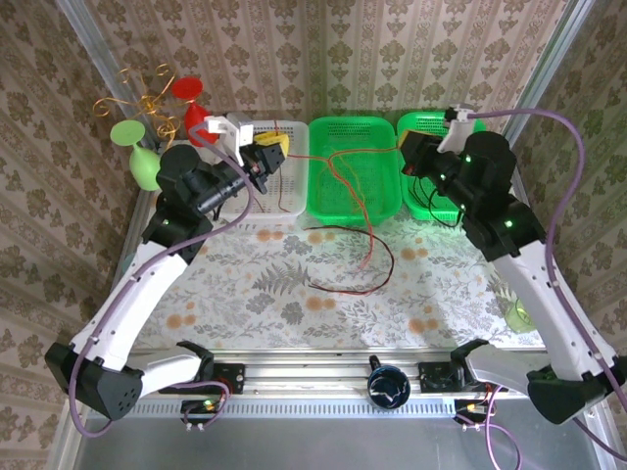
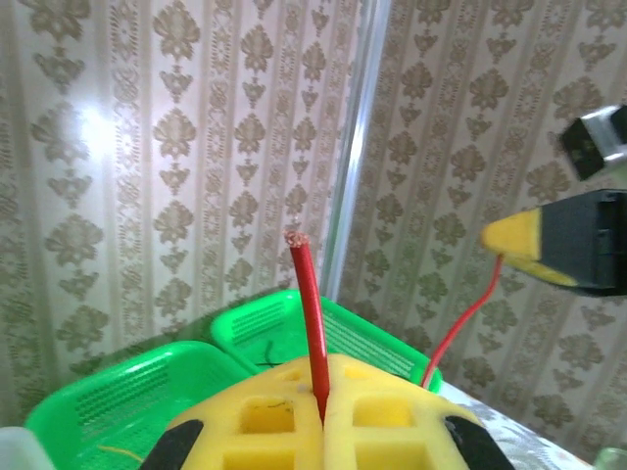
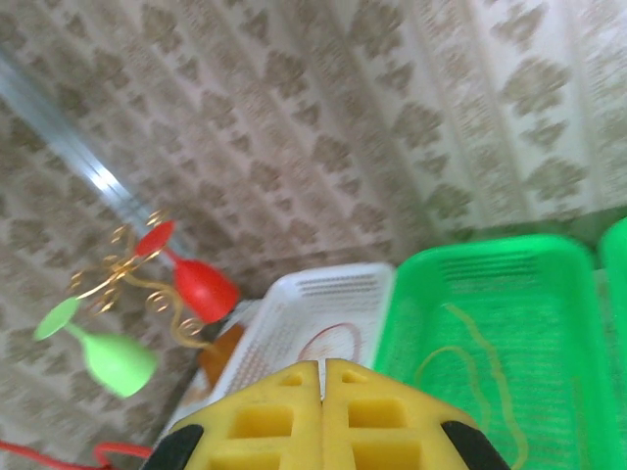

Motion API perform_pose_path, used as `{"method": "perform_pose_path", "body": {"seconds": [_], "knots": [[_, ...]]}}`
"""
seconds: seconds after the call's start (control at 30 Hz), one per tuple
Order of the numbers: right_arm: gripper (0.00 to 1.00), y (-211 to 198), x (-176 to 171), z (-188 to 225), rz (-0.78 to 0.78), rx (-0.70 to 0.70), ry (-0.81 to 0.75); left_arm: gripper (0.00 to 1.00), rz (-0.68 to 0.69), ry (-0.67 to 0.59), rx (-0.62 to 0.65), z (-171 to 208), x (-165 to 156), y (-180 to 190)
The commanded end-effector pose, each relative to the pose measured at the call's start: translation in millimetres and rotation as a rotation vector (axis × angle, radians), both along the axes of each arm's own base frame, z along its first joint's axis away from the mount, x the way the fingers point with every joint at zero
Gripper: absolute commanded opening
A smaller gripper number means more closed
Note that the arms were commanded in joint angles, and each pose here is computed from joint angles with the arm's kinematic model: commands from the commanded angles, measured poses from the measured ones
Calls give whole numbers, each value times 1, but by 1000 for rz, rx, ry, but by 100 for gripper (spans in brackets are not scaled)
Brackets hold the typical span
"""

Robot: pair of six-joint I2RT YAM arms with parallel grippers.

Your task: Untangle the cables

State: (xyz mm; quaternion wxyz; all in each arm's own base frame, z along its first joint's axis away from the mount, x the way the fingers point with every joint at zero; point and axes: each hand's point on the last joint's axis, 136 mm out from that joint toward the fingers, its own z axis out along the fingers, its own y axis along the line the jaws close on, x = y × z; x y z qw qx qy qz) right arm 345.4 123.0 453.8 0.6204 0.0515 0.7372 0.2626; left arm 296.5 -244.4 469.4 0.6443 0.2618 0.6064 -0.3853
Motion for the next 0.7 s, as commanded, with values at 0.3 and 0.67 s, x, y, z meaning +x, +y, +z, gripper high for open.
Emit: {"method": "perform_pose_path", "body": {"seconds": [0.3,0.67], "knots": [[0,-106,-33,1,-401,-96,-63,0,343,-2,143,-15,22,80],[0,-154,-58,-8,-565,-116,-54,0,785,109,142,-42,32,195]]}}
